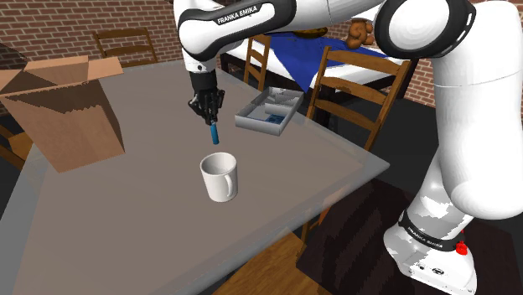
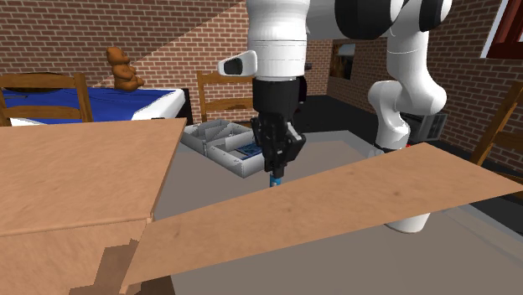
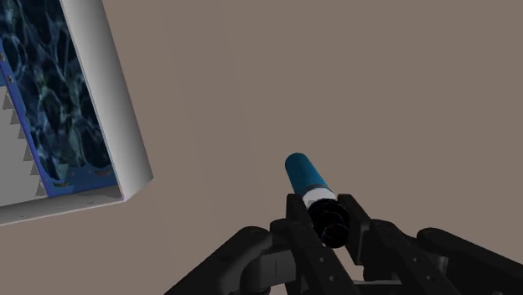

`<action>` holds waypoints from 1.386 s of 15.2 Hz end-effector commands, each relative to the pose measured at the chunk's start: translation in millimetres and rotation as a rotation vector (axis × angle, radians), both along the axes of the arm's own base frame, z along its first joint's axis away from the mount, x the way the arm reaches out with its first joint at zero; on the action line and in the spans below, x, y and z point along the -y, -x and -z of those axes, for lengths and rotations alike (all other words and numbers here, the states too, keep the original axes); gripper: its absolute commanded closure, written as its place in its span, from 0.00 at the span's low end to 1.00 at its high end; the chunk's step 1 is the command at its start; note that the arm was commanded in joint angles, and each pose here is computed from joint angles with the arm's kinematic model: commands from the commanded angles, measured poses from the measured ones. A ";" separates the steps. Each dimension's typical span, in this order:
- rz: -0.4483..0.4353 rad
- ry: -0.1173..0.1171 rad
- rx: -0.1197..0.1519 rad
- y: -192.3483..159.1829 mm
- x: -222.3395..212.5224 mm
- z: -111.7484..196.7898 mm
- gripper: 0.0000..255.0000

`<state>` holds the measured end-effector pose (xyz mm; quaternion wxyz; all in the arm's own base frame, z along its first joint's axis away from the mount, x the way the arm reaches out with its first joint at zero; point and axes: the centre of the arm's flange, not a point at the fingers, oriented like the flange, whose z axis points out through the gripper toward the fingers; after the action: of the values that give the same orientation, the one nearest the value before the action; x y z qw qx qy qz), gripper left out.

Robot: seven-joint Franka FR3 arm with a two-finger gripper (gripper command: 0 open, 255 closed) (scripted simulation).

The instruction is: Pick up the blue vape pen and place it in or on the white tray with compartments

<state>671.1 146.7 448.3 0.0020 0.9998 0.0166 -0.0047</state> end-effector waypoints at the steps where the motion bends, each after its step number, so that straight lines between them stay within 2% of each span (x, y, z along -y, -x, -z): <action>1: 0.000 0.000 0.000 0.0 0.1 0.2 1.00; 7: 0.000 0.000 0.000 0.0 0.0 0.2 1.00; 21: 0.000 0.000 0.000 0.0 0.0 -73.7 1.00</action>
<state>672.6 146.3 516.6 0.0020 0.9998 0.0166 -0.0045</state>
